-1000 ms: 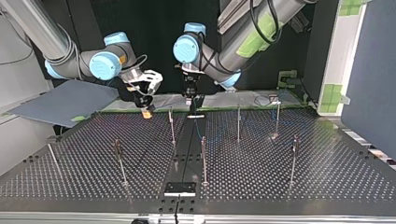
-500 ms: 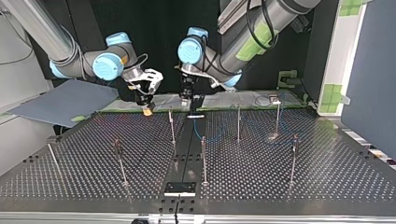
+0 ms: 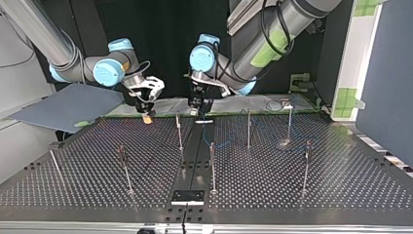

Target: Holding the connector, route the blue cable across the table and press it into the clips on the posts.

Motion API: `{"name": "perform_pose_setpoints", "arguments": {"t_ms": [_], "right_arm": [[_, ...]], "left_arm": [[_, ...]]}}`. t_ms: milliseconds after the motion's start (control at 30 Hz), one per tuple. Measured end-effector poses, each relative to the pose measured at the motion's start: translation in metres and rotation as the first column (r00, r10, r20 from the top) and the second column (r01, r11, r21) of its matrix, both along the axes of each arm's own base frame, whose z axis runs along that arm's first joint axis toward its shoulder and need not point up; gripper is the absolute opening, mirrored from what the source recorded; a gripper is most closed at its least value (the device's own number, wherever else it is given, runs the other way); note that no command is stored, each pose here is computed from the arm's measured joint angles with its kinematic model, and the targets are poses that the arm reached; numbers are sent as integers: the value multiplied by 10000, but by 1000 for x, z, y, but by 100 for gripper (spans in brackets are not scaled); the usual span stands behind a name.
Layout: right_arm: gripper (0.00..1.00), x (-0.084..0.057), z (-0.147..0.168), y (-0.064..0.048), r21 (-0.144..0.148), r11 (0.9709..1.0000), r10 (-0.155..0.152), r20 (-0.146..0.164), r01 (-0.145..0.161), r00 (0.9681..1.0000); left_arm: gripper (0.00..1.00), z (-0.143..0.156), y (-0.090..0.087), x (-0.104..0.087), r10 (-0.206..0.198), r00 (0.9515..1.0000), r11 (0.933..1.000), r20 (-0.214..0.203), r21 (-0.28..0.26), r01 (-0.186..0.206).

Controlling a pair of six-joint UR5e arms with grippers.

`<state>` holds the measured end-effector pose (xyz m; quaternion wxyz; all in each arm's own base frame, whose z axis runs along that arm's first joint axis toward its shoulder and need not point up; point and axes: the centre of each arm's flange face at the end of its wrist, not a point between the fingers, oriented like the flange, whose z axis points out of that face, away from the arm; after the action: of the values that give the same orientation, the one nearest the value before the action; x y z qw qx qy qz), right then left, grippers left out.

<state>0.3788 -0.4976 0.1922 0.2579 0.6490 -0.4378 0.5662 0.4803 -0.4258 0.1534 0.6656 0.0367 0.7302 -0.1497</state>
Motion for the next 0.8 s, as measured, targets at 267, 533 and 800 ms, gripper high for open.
{"name": "perform_pose_setpoints", "arguments": {"t_ms": [267,533,800], "right_arm": [[0,-5,-1,-4,-10,10000,-22,44,22,10000],[0,-7,-1,-7,-13,10000,-49,53,49,10000],[0,-12,-3,-13,-39,9999,-151,92,151,9998]], "left_arm": [[0,5,-1,7,-168,9999,9998,13,-95,168],[0,-10,-9,7,-333,9991,9994,-272,11,334],[0,-10,-11,24,-221,9998,9996,-20,-153,221]]}}
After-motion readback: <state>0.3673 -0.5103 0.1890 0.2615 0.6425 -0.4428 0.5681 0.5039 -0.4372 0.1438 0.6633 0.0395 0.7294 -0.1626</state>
